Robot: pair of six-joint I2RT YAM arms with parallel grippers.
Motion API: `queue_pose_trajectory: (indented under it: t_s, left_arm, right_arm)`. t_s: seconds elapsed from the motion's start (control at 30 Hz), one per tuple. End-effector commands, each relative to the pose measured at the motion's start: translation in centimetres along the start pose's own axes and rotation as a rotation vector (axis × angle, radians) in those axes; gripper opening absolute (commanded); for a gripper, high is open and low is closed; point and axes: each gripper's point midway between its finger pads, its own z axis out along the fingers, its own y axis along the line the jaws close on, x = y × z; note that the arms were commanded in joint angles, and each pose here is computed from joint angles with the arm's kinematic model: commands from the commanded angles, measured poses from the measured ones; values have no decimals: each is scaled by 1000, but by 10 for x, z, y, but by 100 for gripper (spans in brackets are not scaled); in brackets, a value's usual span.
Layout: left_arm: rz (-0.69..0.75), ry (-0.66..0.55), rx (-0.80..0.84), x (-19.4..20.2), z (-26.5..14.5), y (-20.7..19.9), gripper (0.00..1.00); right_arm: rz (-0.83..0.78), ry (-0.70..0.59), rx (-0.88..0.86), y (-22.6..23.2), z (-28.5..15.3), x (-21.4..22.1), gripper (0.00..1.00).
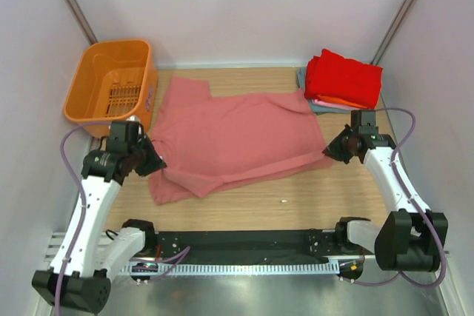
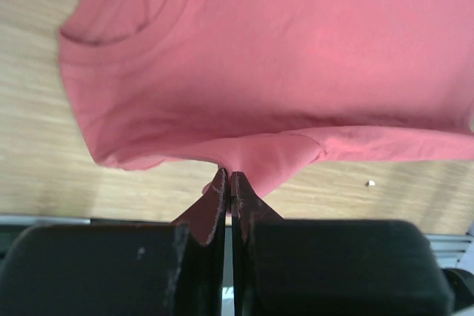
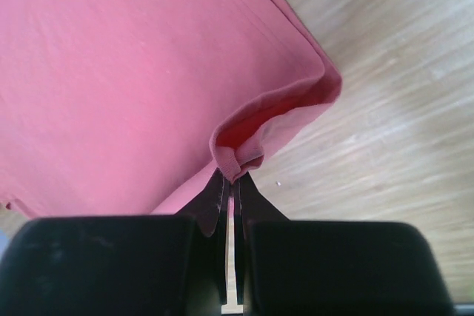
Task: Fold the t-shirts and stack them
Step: Fold the tshirt
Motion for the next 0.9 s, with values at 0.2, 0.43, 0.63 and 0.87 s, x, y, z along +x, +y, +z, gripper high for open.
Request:
queue_pose_trajectory:
  t_s: [0.2,0.43,0.63,0.87]
  left_arm:
    - [118,-86,-52,-62,27,-17,0]
    - [143,-81,-101,-83,44,-21,0]
    - [147,-85,-128,-95,54,-19,0]
    - [154,-66,-158,-108,69,-16,0]
  right_arm:
    - [-40,-65,-71,39,22,-43,1]
    - [-48,-49,-62,46,39,-52,1]
    - [-36,-35,-62,49,54,-55,1]
    - [-43,-20,-60,54,68,-59,1]
